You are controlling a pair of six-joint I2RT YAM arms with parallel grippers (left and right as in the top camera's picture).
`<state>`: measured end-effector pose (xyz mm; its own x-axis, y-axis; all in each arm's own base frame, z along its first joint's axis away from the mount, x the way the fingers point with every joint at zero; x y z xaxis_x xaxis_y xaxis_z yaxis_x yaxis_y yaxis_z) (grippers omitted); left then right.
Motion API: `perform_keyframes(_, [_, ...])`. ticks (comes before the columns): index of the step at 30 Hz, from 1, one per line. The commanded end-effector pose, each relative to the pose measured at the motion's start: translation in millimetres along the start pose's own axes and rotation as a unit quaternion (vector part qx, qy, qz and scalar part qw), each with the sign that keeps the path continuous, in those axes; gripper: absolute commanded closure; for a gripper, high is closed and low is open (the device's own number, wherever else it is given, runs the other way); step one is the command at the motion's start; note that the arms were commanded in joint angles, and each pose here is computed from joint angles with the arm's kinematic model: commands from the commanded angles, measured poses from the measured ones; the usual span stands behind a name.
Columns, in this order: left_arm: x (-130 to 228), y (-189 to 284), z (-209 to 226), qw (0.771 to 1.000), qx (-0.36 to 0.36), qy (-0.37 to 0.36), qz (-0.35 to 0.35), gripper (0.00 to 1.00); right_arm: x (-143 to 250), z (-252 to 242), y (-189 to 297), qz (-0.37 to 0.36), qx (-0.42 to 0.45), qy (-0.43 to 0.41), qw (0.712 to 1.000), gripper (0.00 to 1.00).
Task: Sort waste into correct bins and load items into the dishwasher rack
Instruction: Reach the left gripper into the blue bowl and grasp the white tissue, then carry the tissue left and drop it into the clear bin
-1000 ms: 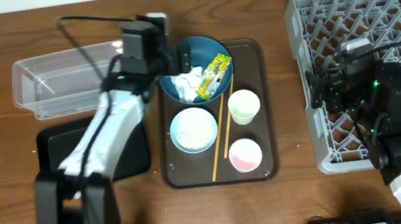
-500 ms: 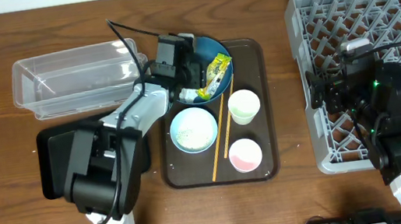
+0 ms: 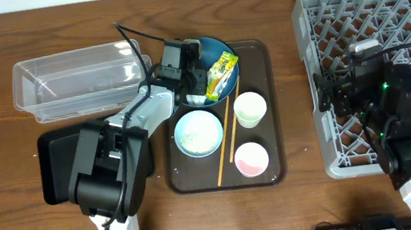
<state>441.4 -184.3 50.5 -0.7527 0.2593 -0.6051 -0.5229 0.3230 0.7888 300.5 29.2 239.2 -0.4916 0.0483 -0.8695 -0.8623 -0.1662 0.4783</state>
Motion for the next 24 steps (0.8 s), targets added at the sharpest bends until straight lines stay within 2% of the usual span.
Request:
perform_keyframes(1, [-34,31,9,0.998,-0.021,0.003,-0.052,0.94,-10,5,3,-0.011,-0.008,-0.003,1.000,0.01])
perform_keyframes(6, [-64,88,40,0.990,-0.089,0.020,-0.104,0.94,-10,5,3,-0.011,-0.008,-0.003,1.000,0.01])
perform_keyframes(11, [-78,140,82,0.977,-0.146,0.053,-0.145,0.94,-10,5,3,-0.012,-0.008,-0.003,1.000,0.01])
perform_keyframes(18, [-69,158,143,0.965,-0.193,0.100,-0.148,0.93,-11,5,3,-0.013,-0.009,-0.003,1.000,0.01])
perform_keyframes(19, [-66,158,150,0.963,-0.199,0.105,-0.147,0.90,-11,5,3,-0.013,-0.009,-0.003,1.000,0.01])
perform_keyframes(20, [-65,158,156,0.962,-0.202,0.110,-0.147,0.77,-11,5,3,-0.013,-0.009,-0.003,1.000,0.01])
perform_keyframes(22, [-62,158,164,0.960,-0.208,0.116,-0.147,0.61,-10,5,3,-0.012,-0.009,-0.003,1.000,0.01])
perform_keyframes(23, [-62,157,165,0.960,-0.208,0.116,-0.146,0.48,-10,5,3,-0.012,-0.009,-0.003,1.000,0.01])
perform_keyframes(24, [-62,157,163,0.961,-0.203,0.116,-0.147,0.43,-10,5,3,-0.012,-0.009,-0.003,1.000,0.01])
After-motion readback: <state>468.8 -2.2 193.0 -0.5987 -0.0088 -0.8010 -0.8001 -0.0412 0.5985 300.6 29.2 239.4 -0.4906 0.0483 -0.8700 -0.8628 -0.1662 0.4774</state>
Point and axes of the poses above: each gripper's point midway between its finger pads, its own y axis back along the fingers, its own z axis along the line the jaws close on, x = y × z, the point moved 3 cm from there along y, back along the fingers, and after that the axes turned 7 degrees about -y, right-handed, at the moved point
